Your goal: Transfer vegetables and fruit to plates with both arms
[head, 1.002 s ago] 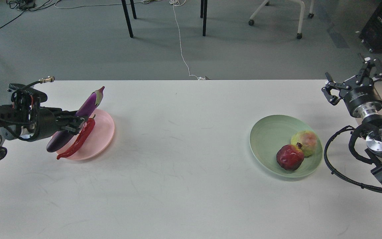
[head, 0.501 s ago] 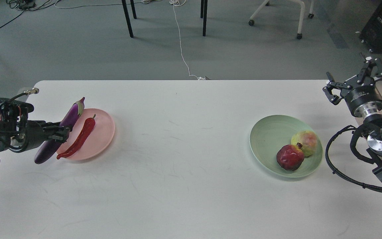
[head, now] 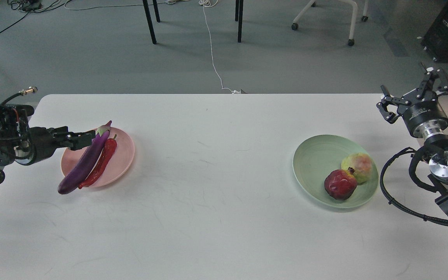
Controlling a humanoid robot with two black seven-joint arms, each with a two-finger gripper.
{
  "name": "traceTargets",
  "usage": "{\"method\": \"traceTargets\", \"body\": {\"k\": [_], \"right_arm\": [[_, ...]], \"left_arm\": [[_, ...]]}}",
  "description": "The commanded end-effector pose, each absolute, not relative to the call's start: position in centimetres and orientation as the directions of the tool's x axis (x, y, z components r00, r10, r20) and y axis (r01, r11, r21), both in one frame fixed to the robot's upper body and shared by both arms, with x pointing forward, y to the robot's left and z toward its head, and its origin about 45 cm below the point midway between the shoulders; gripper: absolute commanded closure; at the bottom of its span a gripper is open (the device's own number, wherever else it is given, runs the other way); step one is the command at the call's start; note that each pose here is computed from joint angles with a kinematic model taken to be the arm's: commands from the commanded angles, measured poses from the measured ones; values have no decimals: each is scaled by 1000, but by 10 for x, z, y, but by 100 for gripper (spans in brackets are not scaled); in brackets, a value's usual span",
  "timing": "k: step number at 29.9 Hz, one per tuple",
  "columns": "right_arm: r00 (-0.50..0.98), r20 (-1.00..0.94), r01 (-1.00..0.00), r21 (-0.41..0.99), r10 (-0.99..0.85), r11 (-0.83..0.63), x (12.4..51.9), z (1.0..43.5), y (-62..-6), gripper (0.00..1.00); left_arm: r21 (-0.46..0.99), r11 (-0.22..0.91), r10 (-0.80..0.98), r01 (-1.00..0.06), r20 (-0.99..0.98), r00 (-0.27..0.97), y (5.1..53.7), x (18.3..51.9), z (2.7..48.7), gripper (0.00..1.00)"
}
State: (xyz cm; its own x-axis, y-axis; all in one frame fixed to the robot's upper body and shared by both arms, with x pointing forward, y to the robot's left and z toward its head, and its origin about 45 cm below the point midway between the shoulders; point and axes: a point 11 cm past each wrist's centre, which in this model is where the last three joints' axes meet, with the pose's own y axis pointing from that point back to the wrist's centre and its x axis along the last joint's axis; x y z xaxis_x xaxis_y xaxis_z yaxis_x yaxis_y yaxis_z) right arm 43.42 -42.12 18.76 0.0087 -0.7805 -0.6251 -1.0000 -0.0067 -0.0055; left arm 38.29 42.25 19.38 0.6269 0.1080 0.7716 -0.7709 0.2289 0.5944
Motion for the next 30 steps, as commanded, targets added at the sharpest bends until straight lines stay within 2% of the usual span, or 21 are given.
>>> {"method": "traceTargets", "body": {"k": [1, 4, 8, 12, 16, 22, 30], "right_arm": [[29, -628, -999, -30, -778, -13, 441, 198, -417, 1], [39, -626, -999, -45, -778, -14, 446, 205, -417, 1], [79, -621, -996, -81, -780, -36, 459, 228, -411, 1], [99, -621, -994, -101, -778, -45, 466, 238, -406, 1], [117, -622, -991, -118, -774, -55, 471, 247, -401, 1], [126, -664, -991, -112, -737, -69, 476, 248, -392, 1], [135, -687, -990, -116, -714, -76, 477, 243, -380, 1]], "left_arm": [[457, 264, 376, -850, 763, 526, 412, 411, 233, 6], [351, 299, 593, -887, 660, 461, 395, 429, 256, 2], [233, 296, 844, -926, 391, 368, 390, 449, 276, 2], [142, 235, 958, -961, 135, 254, 384, 468, 271, 2], [64, 198, 979, -978, -67, 194, 373, 485, 276, 2], [-84, 222, 877, -971, -418, 237, 357, 492, 285, 2], [-165, 179, 720, -970, -649, 244, 341, 493, 279, 2]]}}
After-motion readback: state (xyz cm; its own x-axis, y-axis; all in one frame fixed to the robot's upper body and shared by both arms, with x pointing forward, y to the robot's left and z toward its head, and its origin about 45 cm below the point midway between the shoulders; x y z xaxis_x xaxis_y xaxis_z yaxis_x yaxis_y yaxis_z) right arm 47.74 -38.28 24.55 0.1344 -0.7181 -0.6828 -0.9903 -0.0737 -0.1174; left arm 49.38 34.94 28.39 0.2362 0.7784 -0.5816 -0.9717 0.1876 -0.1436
